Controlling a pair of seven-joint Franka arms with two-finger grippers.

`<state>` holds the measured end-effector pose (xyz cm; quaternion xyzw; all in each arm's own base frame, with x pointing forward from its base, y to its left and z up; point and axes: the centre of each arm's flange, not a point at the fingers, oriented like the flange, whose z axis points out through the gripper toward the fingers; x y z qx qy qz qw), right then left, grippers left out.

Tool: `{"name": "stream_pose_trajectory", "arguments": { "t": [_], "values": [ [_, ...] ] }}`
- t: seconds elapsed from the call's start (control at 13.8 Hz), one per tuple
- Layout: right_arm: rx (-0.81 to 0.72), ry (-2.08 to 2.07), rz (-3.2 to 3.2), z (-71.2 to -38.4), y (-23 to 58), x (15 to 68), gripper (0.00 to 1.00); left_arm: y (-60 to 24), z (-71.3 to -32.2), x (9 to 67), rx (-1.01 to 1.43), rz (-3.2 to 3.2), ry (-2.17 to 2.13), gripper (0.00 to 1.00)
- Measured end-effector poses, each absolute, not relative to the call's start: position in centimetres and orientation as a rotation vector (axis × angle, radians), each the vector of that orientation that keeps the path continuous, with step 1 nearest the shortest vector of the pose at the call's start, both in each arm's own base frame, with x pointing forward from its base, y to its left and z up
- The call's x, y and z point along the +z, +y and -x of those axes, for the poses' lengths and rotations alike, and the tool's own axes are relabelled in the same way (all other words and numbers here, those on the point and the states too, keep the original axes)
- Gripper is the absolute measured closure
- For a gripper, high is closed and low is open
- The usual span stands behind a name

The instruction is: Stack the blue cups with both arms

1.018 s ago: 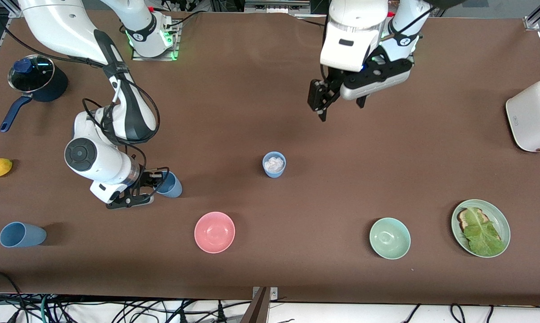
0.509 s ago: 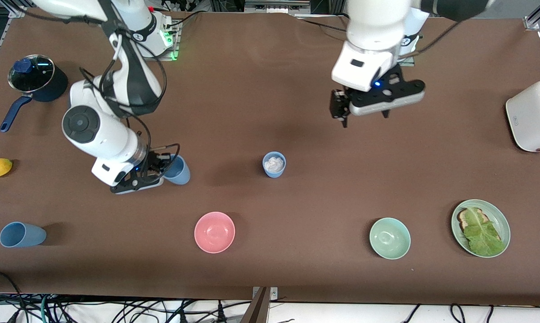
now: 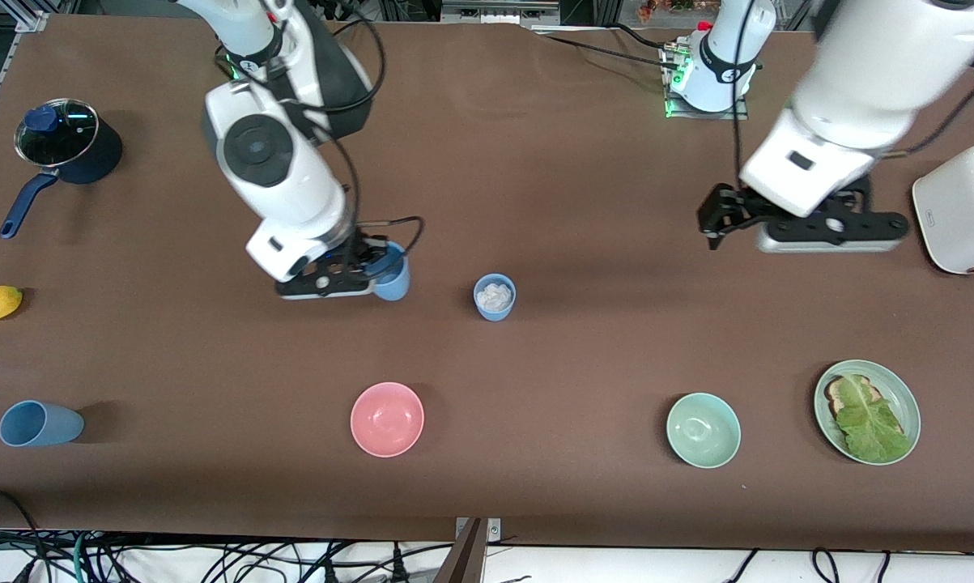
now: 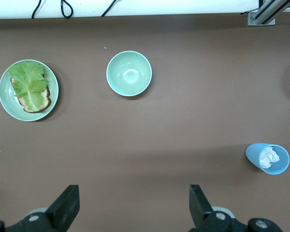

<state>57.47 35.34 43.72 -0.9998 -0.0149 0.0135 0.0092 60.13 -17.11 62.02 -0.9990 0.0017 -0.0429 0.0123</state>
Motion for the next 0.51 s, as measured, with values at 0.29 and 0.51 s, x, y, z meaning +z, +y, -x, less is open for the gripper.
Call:
{"name": "stream_pose_trajectory", "arguments": {
  "t": [0.29,0.51],
  "values": [
    [-0.019,0.120,3.101,-58.0,40.2,43.9,0.96,-11.6,-61.5,61.9,-0.114,3.141,0.156,0.00],
    [-0.030,0.212,3.095,-57.5,42.6,43.3,0.96,-8.9,-61.9,61.9,-0.111,3.161,0.172,0.00]
  ]
}}
